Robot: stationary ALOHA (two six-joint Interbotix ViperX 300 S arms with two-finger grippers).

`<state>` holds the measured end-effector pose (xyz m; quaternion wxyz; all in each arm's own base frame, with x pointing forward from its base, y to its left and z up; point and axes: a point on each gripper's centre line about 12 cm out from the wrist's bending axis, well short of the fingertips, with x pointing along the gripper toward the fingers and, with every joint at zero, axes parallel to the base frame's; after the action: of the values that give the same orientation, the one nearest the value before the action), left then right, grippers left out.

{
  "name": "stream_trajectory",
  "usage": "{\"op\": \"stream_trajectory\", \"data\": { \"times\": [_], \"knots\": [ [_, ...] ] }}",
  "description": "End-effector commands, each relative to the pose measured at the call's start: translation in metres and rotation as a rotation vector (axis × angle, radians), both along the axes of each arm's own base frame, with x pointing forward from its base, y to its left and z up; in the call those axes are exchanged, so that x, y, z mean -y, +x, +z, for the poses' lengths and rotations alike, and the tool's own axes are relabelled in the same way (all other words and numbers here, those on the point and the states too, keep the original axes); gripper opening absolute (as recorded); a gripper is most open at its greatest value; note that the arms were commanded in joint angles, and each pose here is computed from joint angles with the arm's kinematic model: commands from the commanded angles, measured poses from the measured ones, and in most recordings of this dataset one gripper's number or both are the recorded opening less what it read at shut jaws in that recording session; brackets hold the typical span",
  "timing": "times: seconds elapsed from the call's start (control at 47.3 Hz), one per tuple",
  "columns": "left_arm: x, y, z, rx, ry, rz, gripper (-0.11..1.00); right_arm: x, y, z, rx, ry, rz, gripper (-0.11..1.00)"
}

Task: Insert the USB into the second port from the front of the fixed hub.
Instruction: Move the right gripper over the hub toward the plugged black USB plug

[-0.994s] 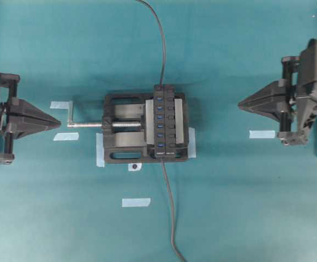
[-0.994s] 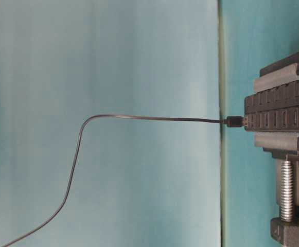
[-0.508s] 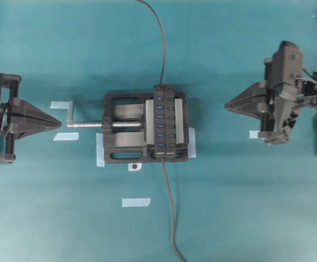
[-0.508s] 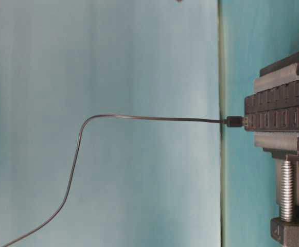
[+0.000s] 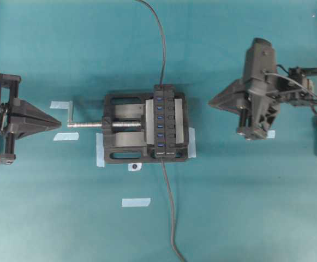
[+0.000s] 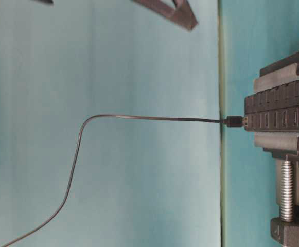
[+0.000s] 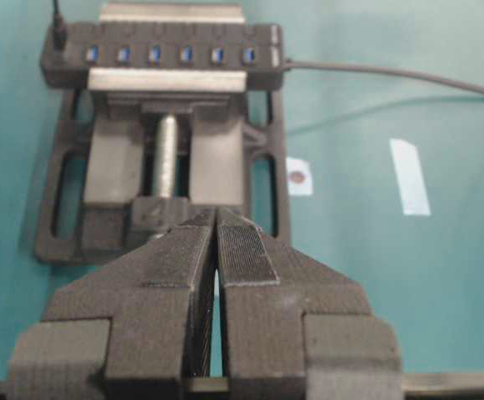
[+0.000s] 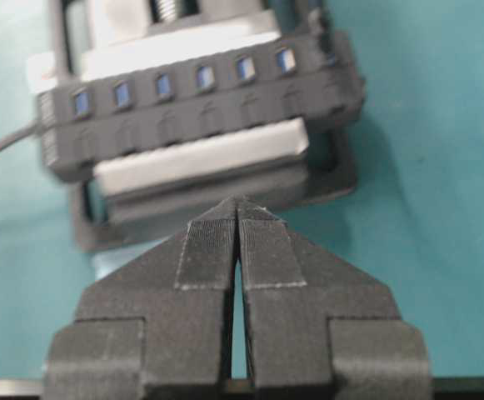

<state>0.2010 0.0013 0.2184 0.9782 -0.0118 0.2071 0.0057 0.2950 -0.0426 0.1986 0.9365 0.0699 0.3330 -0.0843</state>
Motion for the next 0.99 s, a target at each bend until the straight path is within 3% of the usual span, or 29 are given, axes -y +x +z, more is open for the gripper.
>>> {"op": "stream_trajectory", "data": {
  "times": [0.0, 0.634, 0.973],
  "knots": [
    [-0.001, 0.003, 0.004, 0.009, 0.0, 0.003, 0.0, 0.006, 0.011, 0.009, 0.027, -0.008, -0.011, 0.01],
    [-0.001, 0.002, 0.002, -0.017, -0.001, 0.004, 0.0, 0.027, 0.052, -0.008, -0.09, -0.099, 0.02, 0.01],
    [-0.001, 0.001, 0.001, -0.02, -0.003, 0.005, 0.0, 0.042, 0.066, -0.007, -0.098, -0.154, 0.022, 0.01]
  ]
}}
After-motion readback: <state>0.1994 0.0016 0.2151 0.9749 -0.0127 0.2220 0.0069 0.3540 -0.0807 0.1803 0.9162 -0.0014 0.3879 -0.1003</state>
